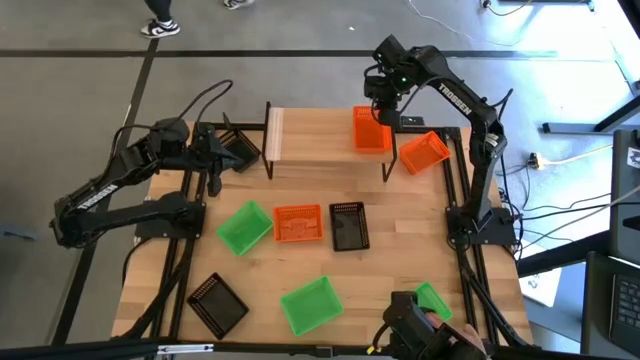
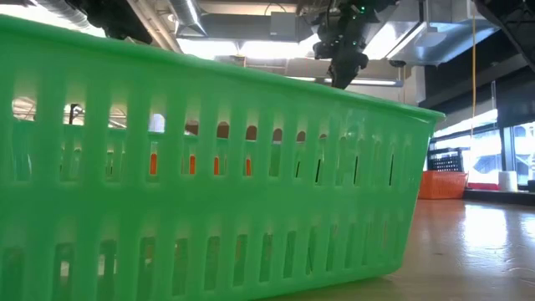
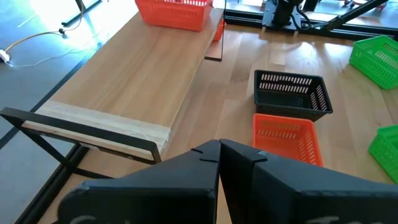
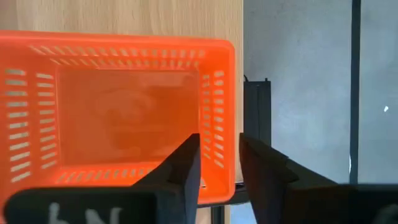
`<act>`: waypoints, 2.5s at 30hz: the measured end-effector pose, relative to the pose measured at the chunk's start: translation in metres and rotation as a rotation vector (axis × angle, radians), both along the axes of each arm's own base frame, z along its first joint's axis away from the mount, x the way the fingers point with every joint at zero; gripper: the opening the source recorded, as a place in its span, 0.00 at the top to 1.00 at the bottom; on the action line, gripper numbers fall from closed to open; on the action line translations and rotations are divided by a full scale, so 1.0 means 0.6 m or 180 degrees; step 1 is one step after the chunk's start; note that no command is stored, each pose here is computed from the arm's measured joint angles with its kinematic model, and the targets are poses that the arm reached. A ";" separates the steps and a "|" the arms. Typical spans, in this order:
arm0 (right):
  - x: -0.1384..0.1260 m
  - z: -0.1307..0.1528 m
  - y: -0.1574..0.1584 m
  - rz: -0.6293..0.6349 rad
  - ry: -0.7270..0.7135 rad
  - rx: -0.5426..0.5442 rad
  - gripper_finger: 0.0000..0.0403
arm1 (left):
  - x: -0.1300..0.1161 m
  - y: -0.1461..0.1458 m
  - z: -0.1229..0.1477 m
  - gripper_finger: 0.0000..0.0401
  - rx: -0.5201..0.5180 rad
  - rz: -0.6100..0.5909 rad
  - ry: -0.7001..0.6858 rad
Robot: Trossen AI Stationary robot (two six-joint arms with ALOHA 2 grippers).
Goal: Stack baskets on shelf by color
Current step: Put the top green bin on the shelf
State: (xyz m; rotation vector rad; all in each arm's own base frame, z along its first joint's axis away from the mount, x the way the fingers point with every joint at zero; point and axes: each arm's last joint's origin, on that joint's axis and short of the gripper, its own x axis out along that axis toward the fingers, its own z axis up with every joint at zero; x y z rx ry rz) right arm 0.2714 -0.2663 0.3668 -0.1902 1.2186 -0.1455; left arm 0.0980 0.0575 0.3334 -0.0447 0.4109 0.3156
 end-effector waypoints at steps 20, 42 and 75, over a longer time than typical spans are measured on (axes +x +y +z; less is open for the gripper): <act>-0.012 0.123 0.091 0.0008 -0.0474 -0.0160 0.70 | 0.000 0.000 0.000 1.00 -0.0141 0.0065 -0.0049; -0.110 0.227 0.242 -0.0043 -0.1069 -0.0148 0.70 | -0.007 0.015 -0.009 0.80 -0.1002 0.1655 -0.0302; -0.159 0.259 0.289 0.0447 -0.1701 0.0525 0.70 | 0.010 -0.036 -0.134 0.80 -0.2630 0.0863 0.0945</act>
